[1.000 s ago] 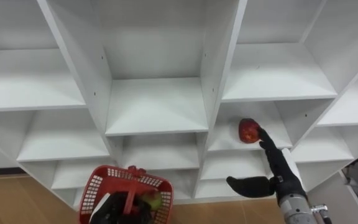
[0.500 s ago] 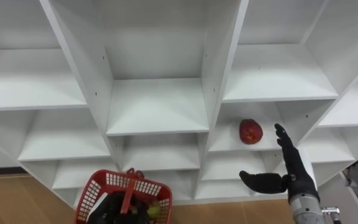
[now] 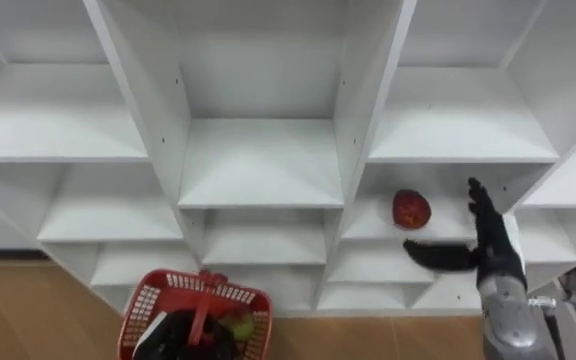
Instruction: Collect fruits from the closet
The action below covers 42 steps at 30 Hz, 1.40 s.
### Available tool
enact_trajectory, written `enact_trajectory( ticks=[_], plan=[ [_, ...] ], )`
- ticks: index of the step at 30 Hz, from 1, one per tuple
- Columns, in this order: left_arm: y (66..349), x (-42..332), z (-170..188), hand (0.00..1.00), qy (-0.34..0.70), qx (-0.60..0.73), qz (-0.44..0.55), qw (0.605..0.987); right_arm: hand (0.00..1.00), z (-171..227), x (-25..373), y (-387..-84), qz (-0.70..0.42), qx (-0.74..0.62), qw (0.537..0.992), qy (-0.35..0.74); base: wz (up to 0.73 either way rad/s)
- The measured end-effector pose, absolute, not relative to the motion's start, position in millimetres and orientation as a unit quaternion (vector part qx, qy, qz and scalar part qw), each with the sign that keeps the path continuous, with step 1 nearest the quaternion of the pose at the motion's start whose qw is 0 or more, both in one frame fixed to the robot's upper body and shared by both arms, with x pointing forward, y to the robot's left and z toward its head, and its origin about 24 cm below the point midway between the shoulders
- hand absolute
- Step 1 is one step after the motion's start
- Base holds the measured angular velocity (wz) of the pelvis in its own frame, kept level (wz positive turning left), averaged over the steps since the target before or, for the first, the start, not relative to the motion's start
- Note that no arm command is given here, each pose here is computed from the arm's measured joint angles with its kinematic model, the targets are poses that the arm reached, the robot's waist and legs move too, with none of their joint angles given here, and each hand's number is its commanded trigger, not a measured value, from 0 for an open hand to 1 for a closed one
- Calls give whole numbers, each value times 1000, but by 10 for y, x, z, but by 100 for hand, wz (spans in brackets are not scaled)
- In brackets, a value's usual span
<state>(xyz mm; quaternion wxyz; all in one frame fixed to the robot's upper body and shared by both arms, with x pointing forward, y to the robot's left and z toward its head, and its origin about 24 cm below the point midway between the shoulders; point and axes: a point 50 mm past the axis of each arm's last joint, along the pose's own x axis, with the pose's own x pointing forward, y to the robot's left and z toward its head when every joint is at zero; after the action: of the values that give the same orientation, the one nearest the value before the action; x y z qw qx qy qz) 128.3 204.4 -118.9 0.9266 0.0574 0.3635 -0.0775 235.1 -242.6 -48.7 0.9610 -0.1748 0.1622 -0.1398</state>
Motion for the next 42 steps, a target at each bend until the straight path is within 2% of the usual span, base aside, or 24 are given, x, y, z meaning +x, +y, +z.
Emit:
enact_trajectory(
  ticks=[5, 17, 25, 37, 42],
  plan=[
    [2080, 1354, -1190, 100, 367, 64, -76, 925, 0, -442, 2467, -2577, -159, -204, 952, 166, 5],
    [2012, 1670, -1141, 100, 355, 78, -98, 927, 0, -317, 2736, -2594, -177, -201, 950, 158, -2],
    [1977, 1668, -1148, 100, 356, 78, -106, 925, 0, -253, 2809, -2679, -195, -233, 940, 156, 5],
    [1893, 1699, -1140, 100, 352, 82, -124, 924, 0, -113, 2913, -2654, -213, -277, 929, 119, 0],
    [1864, 1719, -1126, 100, 351, 79, -125, 924, 0, 59, 3008, -2582, -214, -298, 927, 73, -8]
  ],
)
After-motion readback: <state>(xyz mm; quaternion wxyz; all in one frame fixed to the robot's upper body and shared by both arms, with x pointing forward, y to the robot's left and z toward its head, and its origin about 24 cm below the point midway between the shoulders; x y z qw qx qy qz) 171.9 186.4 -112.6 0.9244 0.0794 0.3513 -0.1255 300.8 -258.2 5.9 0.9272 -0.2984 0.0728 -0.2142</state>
